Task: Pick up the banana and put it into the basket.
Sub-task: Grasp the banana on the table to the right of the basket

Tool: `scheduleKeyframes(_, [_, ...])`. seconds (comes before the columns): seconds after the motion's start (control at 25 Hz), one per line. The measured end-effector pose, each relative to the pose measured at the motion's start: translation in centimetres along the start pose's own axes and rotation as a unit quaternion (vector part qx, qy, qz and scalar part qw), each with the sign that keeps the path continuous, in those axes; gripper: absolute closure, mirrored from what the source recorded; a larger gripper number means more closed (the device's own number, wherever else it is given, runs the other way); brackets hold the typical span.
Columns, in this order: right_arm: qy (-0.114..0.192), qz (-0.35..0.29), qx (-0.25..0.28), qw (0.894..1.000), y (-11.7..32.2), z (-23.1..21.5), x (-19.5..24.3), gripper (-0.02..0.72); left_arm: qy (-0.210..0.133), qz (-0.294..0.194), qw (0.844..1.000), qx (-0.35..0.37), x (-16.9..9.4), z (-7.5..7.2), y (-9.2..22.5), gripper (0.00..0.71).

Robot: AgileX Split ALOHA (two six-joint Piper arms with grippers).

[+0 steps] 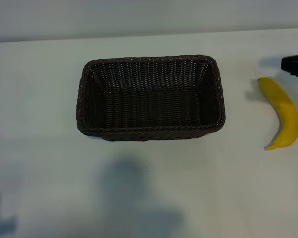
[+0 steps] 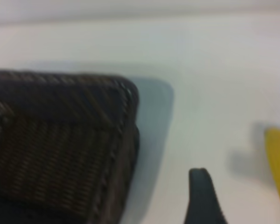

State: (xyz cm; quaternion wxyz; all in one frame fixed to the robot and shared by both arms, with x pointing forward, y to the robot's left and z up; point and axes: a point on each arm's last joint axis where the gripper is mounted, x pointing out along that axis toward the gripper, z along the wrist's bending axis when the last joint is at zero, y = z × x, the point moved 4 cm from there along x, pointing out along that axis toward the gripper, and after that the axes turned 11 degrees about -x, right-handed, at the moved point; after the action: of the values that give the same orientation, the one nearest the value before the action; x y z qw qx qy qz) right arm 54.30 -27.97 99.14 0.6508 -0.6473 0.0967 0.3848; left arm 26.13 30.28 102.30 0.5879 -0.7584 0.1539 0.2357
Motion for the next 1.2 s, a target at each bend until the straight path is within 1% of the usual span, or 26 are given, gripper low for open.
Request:
scheduleKeyframes(0.24, [-0.01, 0.078, 0.021, 0.997, 0.9, -1.1, 2.1, 0.217, 0.0, 0.0, 1.0, 0.0, 0.0, 0.0, 0.0, 0.139])
scheduleKeyframes(0.36, [-0.003, 0.113, 0.017, 0.993, 0.7, -1.6, 3.0, 0.203, 0.0, 0.0, 1.0, 0.0, 0.0, 0.0, 0.0, 0.139])
scheduleKeyframes(0.48, [-0.005, 0.161, 0.002, 0.987, 0.7, -1.3, 4.0, 0.2, 0.0, 0.0, 1.0, 0.0, 0.0, 0.0, 0.0, 0.139])
scheduleKeyframes(0.56, [0.003, 0.189, -0.007, 0.982, 0.7, -1.3, 4.9, 0.2, 0.0, 0.0, 1.0, 0.0, 0.0, 0.0, 0.0, 0.139])
scheduleKeyframes(0.72, [0.029, 0.232, -0.03, 0.972, 0.9, -1.4, 6.6, 0.192, 0.0, 0.0, 1.0, 0.0, 0.0, 0.0, 0.0, 0.139])
scheduleKeyframes(0.88, [0.043, 0.261, -0.047, 0.963, 1.5, -1.6, 7.9, 0.149, 0.0, 0.0, 1.0, 0.0, 0.0, 0.0, 0.0, 0.139])
scheduleKeyframes(0.96, [0.048, 0.269, -0.047, 0.961, 1.9, -1.9, 8.5, 0.12, 0.0, 0.0, 1.0, 0.0, 0.0, 0.0, 0.0, 0.139])
scheduleKeyframes(1.04, [0.052, 0.27, -0.05, 0.96, 2.1, -2.2, 9.0, 0.105, 0.0, 0.0, 1.0, 0.0, 0.0, 0.0, 0.0, 0.139])
scheduleKeyframes(1.2, [0.059, 0.273, -0.059, 0.959, 2.7, -2.7, 9.8, 0.099, 0.0, 0.001, 1.0, 0.0, 0.0, 0.0, 0.0, 0.139])
